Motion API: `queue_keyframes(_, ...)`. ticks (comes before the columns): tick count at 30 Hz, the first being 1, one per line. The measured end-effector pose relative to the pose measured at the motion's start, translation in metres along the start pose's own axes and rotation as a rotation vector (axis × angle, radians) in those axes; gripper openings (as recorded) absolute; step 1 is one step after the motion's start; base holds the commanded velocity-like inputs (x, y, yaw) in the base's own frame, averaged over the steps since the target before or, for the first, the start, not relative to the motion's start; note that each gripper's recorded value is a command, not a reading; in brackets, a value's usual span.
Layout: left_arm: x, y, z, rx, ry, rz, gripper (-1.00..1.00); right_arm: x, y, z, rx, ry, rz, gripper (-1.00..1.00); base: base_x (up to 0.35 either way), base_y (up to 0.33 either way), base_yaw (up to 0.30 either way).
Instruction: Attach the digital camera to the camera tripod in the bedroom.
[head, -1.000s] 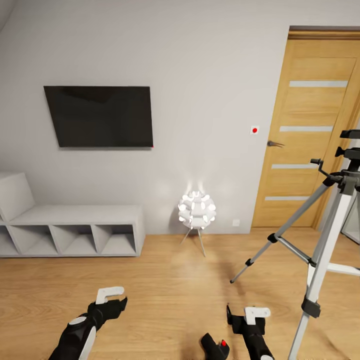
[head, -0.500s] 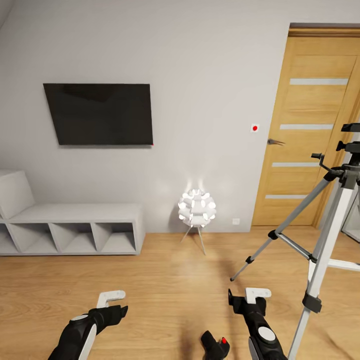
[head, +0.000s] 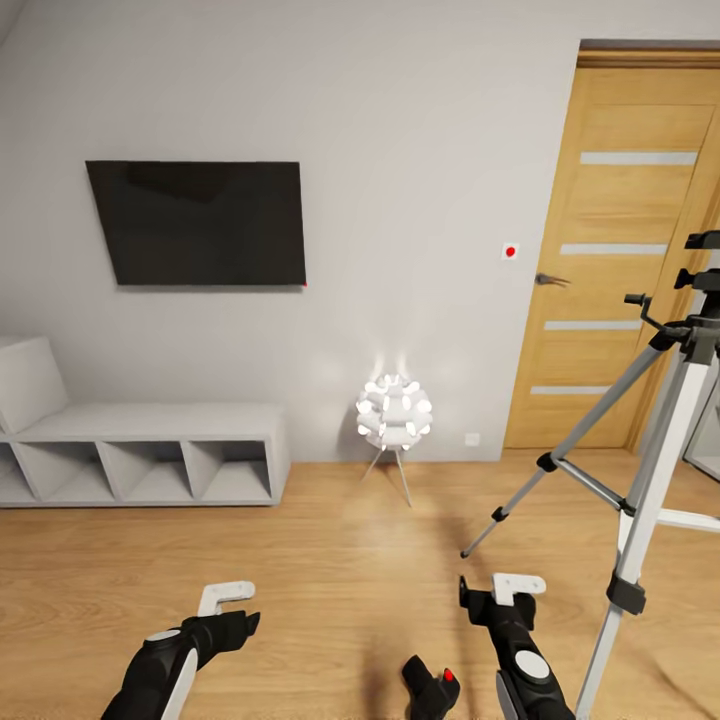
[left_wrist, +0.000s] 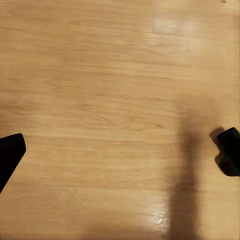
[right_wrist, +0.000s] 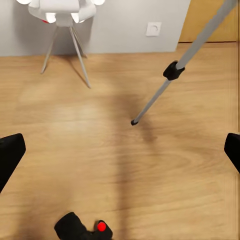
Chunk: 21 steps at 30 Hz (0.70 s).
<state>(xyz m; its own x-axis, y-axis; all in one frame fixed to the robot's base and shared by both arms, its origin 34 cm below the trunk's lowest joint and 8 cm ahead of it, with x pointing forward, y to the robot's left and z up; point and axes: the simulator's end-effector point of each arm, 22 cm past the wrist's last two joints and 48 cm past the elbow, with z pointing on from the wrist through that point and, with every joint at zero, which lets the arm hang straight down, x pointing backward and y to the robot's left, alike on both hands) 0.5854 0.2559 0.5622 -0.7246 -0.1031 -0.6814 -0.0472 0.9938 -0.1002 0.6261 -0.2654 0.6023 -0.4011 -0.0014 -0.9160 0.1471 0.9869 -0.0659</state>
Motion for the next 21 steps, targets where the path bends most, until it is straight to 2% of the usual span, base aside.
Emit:
queue_keyframes(4,0.007,0.000,0.005,0.001,0.000,0.000,1.00,0.007,-0.004,0.003,0.022,0.005,0.001,1.00,0.000,0.000,0.000)
queue_keyframes(5,0.008,0.000,0.006,0.001,0.000,0.000,1.00,0.018,-0.005,0.005,0.025,0.059,-0.008,1.00,0.000,0.000,0.000)
queue_keyframes(6,0.010,0.000,0.007,0.001,0.000,0.001,1.00,0.023,-0.005,0.006,0.025,0.084,-0.012,1.00,0.000,0.000,0.000)
queue_keyframes(9,0.016,-0.001,0.012,0.004,0.002,0.005,1.00,0.026,-0.004,0.012,0.026,0.118,-0.017,1.00,0.000,0.000,0.000)
queue_keyframes(21,0.038,-0.001,0.027,0.009,0.005,0.012,1.00,0.048,-0.001,0.019,0.020,0.122,-0.018,1.00,0.000,0.000,0.000)
